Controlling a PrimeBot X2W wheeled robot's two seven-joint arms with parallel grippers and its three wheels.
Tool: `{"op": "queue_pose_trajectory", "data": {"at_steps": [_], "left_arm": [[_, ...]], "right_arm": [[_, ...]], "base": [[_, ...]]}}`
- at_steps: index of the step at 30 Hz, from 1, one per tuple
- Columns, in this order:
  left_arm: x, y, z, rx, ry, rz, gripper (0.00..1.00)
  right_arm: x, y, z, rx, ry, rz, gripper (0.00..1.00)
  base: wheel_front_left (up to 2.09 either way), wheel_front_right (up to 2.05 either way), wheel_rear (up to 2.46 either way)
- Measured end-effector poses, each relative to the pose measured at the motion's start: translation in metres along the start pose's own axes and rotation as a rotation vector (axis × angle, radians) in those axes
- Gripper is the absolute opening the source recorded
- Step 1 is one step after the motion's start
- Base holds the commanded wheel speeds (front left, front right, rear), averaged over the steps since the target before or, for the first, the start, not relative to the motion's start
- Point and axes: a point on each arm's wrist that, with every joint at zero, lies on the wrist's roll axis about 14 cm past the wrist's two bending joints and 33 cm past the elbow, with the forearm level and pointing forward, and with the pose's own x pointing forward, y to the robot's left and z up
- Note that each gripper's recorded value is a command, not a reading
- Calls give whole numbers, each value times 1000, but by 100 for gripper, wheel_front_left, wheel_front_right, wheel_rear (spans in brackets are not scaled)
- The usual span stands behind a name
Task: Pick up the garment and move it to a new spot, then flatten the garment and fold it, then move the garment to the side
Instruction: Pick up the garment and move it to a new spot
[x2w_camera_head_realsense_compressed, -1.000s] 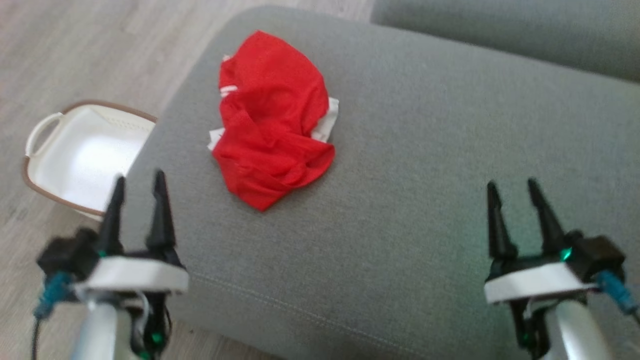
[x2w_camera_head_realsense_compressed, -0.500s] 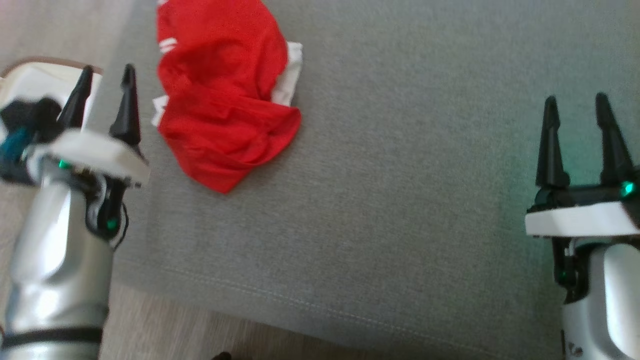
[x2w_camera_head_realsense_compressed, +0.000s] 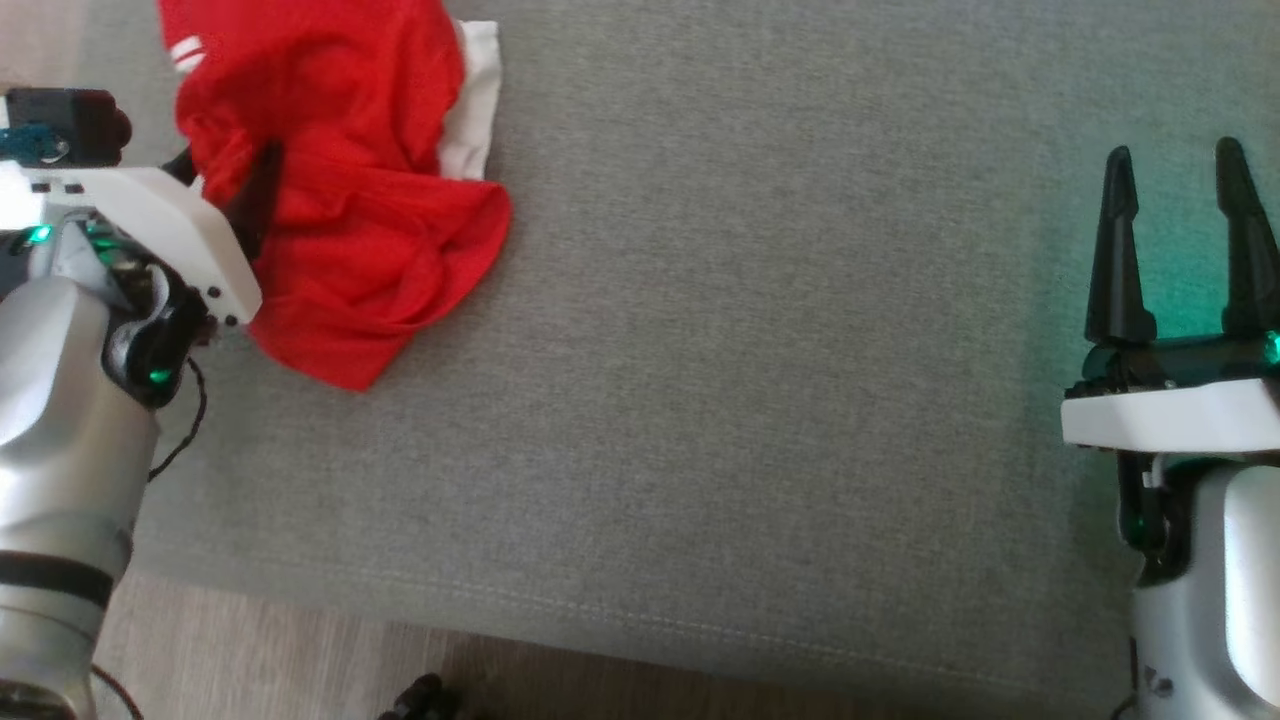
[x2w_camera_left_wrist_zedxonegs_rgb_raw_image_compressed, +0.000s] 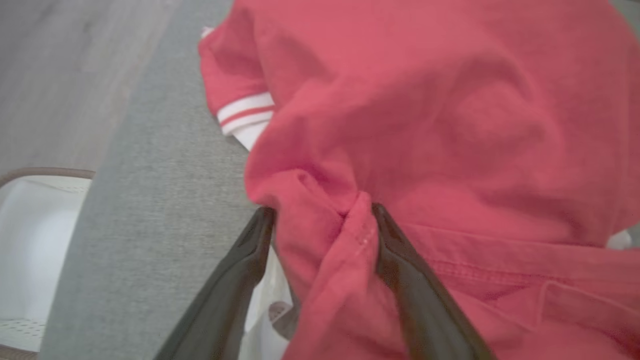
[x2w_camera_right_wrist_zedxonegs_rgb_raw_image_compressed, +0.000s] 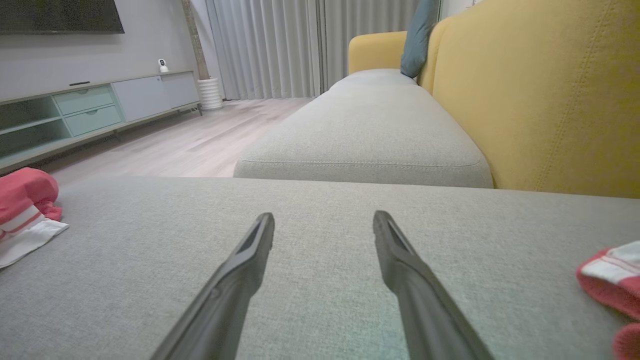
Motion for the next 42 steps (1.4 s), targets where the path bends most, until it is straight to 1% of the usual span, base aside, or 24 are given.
{"op": "queue_pose_trajectory", "data": {"at_steps": [1,2,3,5,7,12,16,19,20,23,26,28,31,36,42], "left_arm": [[3,-2,-3,0,17,-8,100],[6,-6,-7,-4,41,-19,76],[8,-10,-12,-5,69,-32,0],[10,-17,-16,-3,95,-56,0],[10,-14,-12,7,77,-54,0],[5,-10,15,-26,-86,-40,0],[-6,-11,63,-20,-271,-41,0],[-19,-18,102,-14,-403,-60,0],[-19,-18,102,-14,-403,-60,0],[-34,-29,127,-25,-492,-95,0],[-53,-51,153,-27,-585,-155,0],[-66,-69,171,-36,-654,-198,0],[-84,-100,187,-47,-725,-271,0],[-107,-157,191,-77,-780,-407,0],[-136,-229,191,-103,-806,-579,0]], "right_arm": [[-1,-2,-1,-1,3,-5,100],[-1,-4,-2,-3,6,-11,100],[-2,-6,-3,-4,9,-15,100],[-3,-8,-3,-6,10,-19,100],[-5,-9,-1,-8,6,-21,100],[-10,-11,13,-5,-28,-30,100],[-16,-12,26,6,-60,-37,100],[-20,-12,38,16,-94,-42,100],[-20,-12,38,16,-94,-42,100],[-27,-12,49,30,-120,-47,100],[-35,-11,57,36,-137,-49,100],[-39,-11,66,37,-159,-52,100],[-48,-16,74,40,-176,-69,100],[-66,-28,77,39,-180,-110,100],[-79,-40,84,39,-201,-148,100]], "base": [[0,0,0],[0,0,0],[0,0,0],[0,0,0],[0,0,0],[0,0,0],[0,0,0],[0,0,0],[0,0,0],[0,0,0],[0,0,0],[0,0,0],[0,0,0],[0,0,0],[0,0,0]]}}
